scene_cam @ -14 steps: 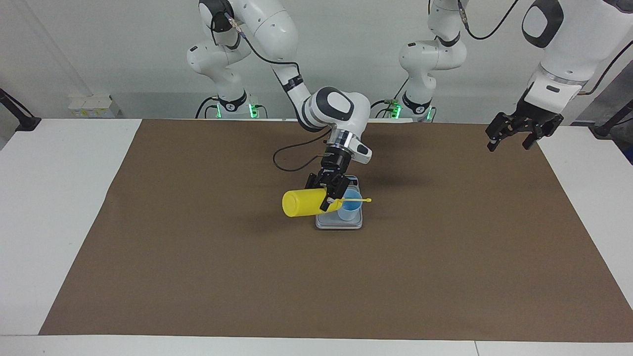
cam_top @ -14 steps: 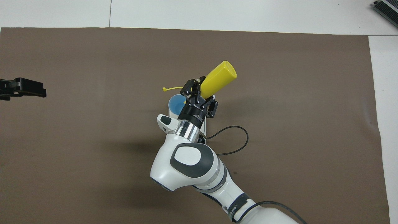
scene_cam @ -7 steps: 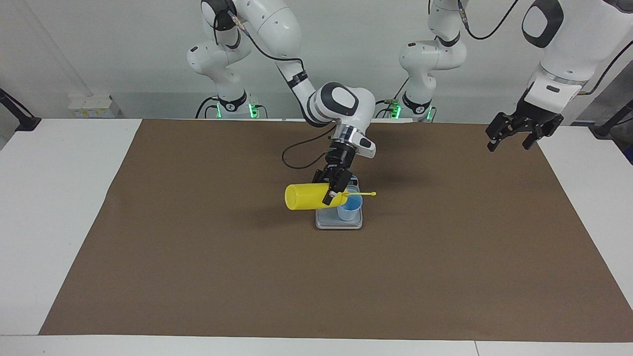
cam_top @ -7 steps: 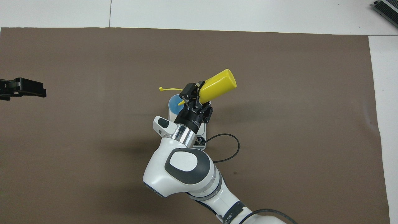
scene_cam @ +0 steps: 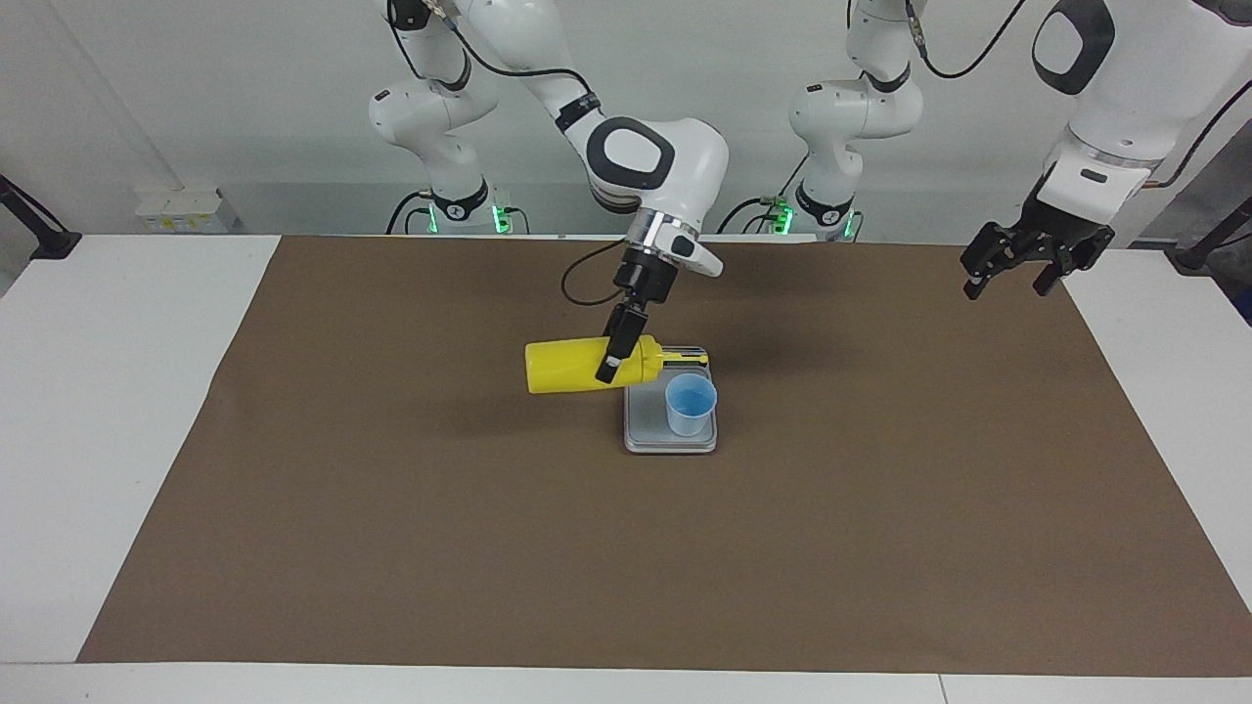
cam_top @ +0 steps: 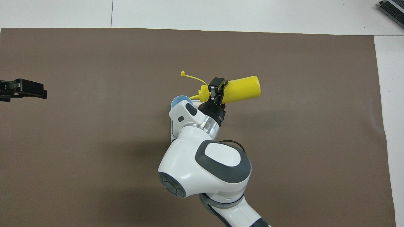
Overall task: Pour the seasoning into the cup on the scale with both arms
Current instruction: 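Turn the yellow bottle upright and carry it back from the cup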
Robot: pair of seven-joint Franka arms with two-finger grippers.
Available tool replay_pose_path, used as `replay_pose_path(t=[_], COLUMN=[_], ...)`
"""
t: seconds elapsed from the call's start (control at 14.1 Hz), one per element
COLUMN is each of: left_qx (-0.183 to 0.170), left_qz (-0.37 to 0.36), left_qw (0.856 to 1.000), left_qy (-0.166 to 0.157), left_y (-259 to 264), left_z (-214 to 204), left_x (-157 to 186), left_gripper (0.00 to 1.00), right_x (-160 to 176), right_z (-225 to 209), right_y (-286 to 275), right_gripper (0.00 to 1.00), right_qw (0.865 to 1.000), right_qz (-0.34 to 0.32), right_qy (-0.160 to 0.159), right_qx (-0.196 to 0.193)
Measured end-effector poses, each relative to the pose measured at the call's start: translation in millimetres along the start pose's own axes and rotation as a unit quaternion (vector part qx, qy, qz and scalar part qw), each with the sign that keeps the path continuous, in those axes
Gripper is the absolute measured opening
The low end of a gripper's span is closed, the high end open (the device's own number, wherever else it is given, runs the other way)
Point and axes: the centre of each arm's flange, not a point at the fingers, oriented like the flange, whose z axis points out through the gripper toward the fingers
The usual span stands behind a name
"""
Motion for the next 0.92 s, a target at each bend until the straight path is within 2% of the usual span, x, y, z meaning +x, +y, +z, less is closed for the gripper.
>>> replay_pose_path(t=[0.14,0.35,0.57,0.78,0.92], left_qx=[0.0,0.0,0.0,0.0,0.0], left_qz=[0.0,0.0,0.0,0.0,0.0], left_qw=[1.0,1.0,1.0,1.0,1.0], left_qy=[0.0,0.0,0.0,0.0,0.0], left_y=[0,0,0,0,0], left_z=[0,0,0,0,0], left_x=[0,0,0,0,0], left_gripper=[1.0,1.0,1.0,1.0,1.0], right_x=[-23,-52,-92,-131,-152], right_z=[1,13,40,71,91], right_y=[6,8,11,5,-3], right_gripper=[0.54,0.54,0.54,0.54,0.54], right_qw=[0.997,0.985,0.966,0.945,0.933], right_qz=[0.064,0.144,0.213,0.274,0.306], right_qy=[0.013,0.042,0.073,0.104,0.109], right_qx=[0.033,0.086,0.124,0.144,0.158])
